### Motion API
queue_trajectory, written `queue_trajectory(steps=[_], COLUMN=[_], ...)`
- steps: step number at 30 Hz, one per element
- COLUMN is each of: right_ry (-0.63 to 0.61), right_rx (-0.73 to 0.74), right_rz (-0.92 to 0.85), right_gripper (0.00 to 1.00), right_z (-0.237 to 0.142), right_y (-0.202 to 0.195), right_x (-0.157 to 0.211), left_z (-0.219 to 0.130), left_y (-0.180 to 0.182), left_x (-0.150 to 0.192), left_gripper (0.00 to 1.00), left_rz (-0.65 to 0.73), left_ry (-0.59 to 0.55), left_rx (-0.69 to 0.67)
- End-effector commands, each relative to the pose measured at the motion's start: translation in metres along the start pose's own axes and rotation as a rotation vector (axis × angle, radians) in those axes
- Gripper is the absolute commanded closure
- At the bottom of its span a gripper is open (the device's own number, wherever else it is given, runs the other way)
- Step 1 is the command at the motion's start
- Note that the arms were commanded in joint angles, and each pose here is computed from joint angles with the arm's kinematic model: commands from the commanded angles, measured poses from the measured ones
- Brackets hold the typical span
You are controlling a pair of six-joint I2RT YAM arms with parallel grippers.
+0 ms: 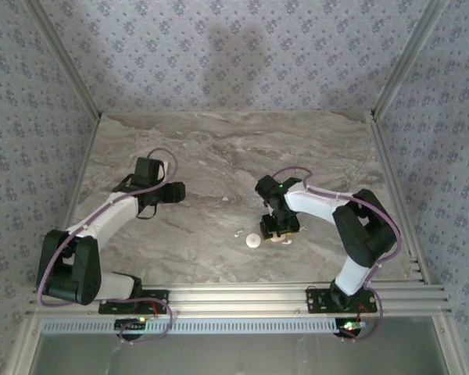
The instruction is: Insert wireless bluetooth earbuds into charging case
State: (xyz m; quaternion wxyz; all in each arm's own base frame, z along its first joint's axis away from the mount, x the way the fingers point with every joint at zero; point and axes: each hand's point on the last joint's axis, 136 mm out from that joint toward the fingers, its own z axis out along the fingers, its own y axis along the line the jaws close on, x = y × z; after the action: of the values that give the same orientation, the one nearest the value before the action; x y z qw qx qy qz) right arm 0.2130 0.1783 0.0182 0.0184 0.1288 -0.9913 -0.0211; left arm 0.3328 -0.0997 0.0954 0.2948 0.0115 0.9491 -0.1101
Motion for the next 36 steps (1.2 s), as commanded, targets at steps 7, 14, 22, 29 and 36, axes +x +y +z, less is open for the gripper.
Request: queue_trajectory(steps=[7,14,22,29,36], right_ry=[-0.062,-0.341,-0.754,-0.834,-0.881], right_rx=[-0.005,-0.179,-0.587,-0.744,-0.918], right_rz=[0.032,0.165,0.37,0.334,0.275], right_gripper=[0.44,0.45,0.47,0.47,0.47], right_z=[-0.018,-0.079,-0.174,-0.217,-0.249], right_y=[0.0,0.0,-0.005,0.003,0.023], right_x=[-0.003,-0.035,-0.081,-0.092,-0.096], left_z=[-0.007,-0.023,-0.053,-0.09,-0.111], left_y=[-0.016,-0.069,-0.164,-0.236,-0.273], left_x=[-0.012,-0.036,-0.05,-0.046,-0.039], left_gripper=[0.29,0.31,0.36,0.41,0.42], left_rz=[0.022,0.204,0.456,0.652,0.778], left_ry=[-0.012,-0.106,-0.277,-0.482,-0.6], left_rx=[0.064,0.221,0.48,0.702,0.794])
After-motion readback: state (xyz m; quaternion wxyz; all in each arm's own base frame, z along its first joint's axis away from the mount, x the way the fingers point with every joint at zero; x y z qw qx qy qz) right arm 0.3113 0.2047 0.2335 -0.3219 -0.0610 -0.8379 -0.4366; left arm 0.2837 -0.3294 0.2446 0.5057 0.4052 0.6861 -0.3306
